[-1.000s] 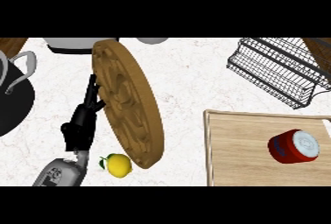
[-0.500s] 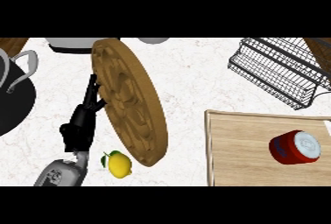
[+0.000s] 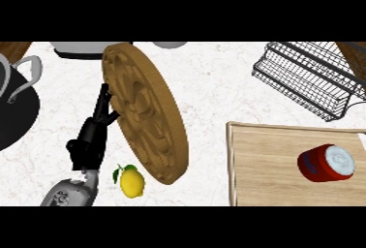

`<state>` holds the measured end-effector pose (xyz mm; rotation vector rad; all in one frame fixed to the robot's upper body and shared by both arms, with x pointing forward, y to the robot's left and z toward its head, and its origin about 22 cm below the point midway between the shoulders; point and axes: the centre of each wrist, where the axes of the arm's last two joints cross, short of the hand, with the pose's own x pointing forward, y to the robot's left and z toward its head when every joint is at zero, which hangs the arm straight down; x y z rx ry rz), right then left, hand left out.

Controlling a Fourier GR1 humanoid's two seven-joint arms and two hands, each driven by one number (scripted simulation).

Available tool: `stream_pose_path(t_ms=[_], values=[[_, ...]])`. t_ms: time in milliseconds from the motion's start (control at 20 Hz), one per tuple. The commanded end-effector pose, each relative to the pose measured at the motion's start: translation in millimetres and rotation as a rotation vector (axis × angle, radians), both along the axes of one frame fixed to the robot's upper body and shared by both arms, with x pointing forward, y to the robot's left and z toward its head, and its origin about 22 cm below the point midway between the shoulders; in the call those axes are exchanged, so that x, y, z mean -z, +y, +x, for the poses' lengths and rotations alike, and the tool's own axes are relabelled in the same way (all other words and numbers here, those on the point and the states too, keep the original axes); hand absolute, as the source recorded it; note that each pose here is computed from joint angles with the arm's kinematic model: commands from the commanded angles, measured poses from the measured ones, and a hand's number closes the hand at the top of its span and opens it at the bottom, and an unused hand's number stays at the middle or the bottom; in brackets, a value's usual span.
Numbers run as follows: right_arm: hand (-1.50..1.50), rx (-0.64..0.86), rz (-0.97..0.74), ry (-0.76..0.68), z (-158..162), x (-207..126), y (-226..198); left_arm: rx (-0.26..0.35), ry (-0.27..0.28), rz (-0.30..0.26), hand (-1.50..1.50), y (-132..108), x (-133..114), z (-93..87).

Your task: Pick the can from the tray and place it in the tiered basket

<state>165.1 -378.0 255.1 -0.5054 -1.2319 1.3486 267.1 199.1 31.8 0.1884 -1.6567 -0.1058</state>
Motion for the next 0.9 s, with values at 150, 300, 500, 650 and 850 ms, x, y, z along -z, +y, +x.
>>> stream_pose_path(t_ms=[150, 300, 500, 650, 850], values=[[-1.50, -0.009, -0.097, -0.010, 8, 4, 7, -0.010, -0.017, 0.005, 0.00, 17, 1, 17.1], [-1.50, -0.059, -0.115, 0.031, -2, 20, 7, -0.003, -0.014, -0.010, 0.00, -2, -4, 5.0], [-1.50, -0.103, -0.173, -0.053, 12, 13, 1, -0.009, -0.010, 0.003, 0.00, 15, 5, -4.9], [-1.50, -0.117, -0.185, -0.074, 11, 35, 8, -0.011, -0.008, 0.012, 0.00, 11, 4, 12.1], [-1.50, -0.020, -0.197, -0.092, 26, 38, 10, 0.007, -0.002, 0.014, 0.00, 12, -9, -0.4]])
